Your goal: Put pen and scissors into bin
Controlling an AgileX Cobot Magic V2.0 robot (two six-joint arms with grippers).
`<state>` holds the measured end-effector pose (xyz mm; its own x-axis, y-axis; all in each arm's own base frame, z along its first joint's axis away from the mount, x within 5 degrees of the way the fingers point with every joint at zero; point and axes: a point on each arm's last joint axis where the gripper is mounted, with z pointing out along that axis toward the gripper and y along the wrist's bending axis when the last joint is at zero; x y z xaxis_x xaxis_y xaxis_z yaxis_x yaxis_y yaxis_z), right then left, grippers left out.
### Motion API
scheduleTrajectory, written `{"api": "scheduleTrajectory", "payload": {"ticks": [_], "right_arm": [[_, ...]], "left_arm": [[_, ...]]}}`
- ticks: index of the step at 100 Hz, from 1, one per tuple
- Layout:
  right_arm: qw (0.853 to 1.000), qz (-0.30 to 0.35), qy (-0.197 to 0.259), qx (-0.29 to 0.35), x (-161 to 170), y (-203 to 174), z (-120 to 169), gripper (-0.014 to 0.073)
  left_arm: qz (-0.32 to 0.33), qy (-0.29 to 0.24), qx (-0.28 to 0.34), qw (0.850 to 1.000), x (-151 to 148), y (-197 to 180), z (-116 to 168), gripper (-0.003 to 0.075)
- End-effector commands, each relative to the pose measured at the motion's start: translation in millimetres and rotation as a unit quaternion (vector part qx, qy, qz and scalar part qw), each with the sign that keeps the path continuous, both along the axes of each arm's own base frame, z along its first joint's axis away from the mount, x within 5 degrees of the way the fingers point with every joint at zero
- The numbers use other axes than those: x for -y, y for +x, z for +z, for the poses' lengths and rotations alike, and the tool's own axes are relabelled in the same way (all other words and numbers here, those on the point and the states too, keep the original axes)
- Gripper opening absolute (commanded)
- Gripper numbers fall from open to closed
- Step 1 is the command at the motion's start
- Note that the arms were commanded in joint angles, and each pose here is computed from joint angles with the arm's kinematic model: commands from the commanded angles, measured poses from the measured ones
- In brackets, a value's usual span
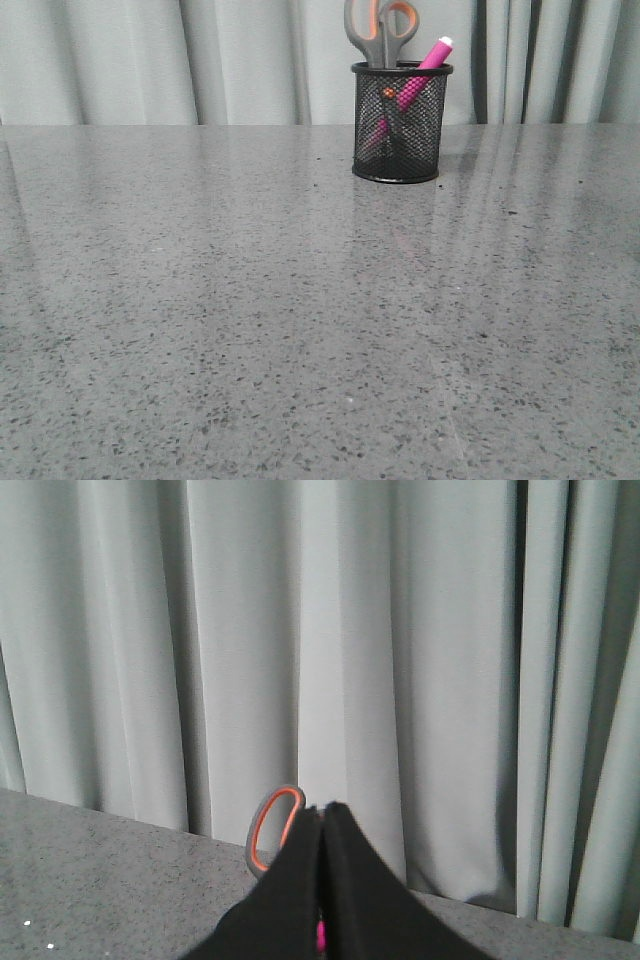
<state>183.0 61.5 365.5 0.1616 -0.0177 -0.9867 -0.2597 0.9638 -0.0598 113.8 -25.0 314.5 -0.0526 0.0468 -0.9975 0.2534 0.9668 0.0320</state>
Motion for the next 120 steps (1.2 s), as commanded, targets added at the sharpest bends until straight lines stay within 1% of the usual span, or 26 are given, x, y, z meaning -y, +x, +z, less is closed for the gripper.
{"api": "scheduleTrajectory", "payload": {"ticks": [1,13,25,29,38,46,59,69,83,95,120], "right_arm": [[0.998,-0.013,0.012,0.061,13,-28,7,-0.0075],[0.997,-0.012,0.016,0.071,26,-61,-17,-0.0075],[0.997,-0.006,0.017,0.073,36,-90,-46,-0.0075],[0.997,-0.004,0.017,0.072,38,-98,-56,-0.0075],[0.997,0.000,0.018,0.073,42,-111,-75,-0.0075],[0.996,0.002,0.023,0.086,46,-121,-86,-0.0075],[0.995,0.005,0.026,0.094,49,-130,-101,-0.0075],[0.993,0.001,0.034,0.115,51,-133,-100,-0.0075],[0.993,0.003,0.032,0.110,50,-133,-101,-0.0075],[0.993,0.003,0.032,0.110,50,-133,-101,-0.0075],[0.993,0.003,0.032,0.110,50,-133,-101,-0.0076]], "left_arm": [[0.011,-0.009,0.012,1.000,-2,-4,3,-0.0019],[0.012,-0.010,0.020,1.000,-3,-16,-9,-0.0019],[0.023,-0.018,0.048,0.998,-7,-33,-21,-0.0019],[0.029,-0.031,0.063,0.997,-8,-41,-24,-0.0019],[0.037,-0.046,0.082,0.995,-11,-51,-34,-0.0019],[0.037,-0.059,0.093,0.993,-12,-58,-43,-0.0019],[0.035,-0.077,0.103,0.991,-12,-64,-51,-0.0019],[0.036,-0.077,0.102,0.991,-12,-63,-53,-0.0019],[0.036,-0.078,0.101,0.991,-12,-63,-53,-0.0019],[0.033,-0.098,0.099,0.990,-12,-64,-53,-0.0019],[0.033,-0.098,0.099,0.990,-12,-64,-53,-0.0019]]}}
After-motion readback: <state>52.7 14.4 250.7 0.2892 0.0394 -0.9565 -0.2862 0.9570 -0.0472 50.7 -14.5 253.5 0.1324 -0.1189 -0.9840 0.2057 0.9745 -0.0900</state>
